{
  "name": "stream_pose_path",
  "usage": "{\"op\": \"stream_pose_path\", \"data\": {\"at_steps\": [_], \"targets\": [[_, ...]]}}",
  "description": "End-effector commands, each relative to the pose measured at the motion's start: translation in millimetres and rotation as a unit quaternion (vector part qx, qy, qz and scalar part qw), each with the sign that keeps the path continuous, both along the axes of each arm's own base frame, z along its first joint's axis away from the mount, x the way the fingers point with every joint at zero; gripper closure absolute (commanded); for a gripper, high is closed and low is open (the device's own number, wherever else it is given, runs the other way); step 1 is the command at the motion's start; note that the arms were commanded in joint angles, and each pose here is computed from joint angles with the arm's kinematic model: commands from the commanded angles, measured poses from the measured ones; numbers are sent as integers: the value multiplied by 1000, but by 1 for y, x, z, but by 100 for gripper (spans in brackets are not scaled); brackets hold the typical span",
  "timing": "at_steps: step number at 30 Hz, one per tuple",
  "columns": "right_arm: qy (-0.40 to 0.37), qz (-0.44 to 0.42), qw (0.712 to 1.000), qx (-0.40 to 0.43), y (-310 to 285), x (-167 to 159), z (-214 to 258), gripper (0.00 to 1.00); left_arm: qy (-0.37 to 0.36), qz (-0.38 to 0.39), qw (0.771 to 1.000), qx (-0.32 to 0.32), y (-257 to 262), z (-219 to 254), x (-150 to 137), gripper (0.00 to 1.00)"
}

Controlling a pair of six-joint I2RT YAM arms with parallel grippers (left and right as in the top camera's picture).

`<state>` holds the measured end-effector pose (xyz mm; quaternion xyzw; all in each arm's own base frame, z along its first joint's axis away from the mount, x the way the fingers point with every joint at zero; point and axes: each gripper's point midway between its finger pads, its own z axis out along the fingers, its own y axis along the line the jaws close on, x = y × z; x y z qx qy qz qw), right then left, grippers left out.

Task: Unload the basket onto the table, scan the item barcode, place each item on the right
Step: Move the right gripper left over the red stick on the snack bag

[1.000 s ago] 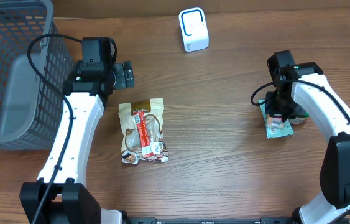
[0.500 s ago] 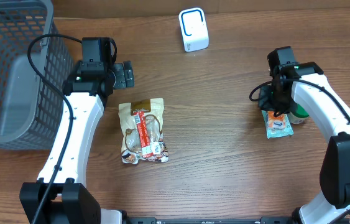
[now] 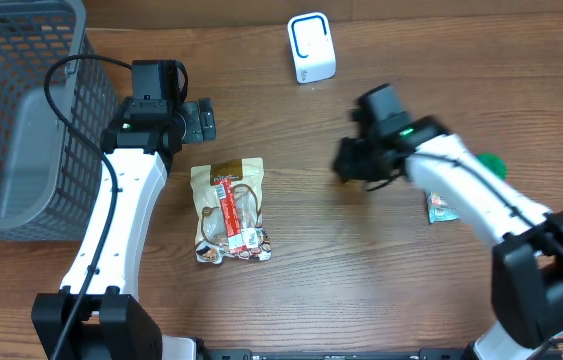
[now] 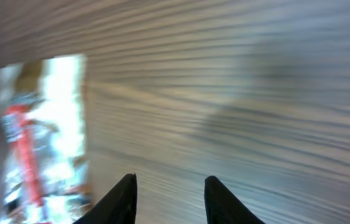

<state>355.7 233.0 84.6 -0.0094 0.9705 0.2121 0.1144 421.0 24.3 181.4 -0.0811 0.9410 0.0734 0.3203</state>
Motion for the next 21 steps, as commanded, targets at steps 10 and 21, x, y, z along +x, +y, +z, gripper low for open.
{"op": "stream_pose_path", "data": {"at_steps": [10, 21], "targets": [[-149, 134, 979, 16, 159, -81, 27, 65, -7, 5, 1000, 2, 1, 5, 2, 0], [-180, 171, 969, 3, 197, -112, 7, 68, -7, 5, 1000, 2, 1, 5, 2, 0]]}}
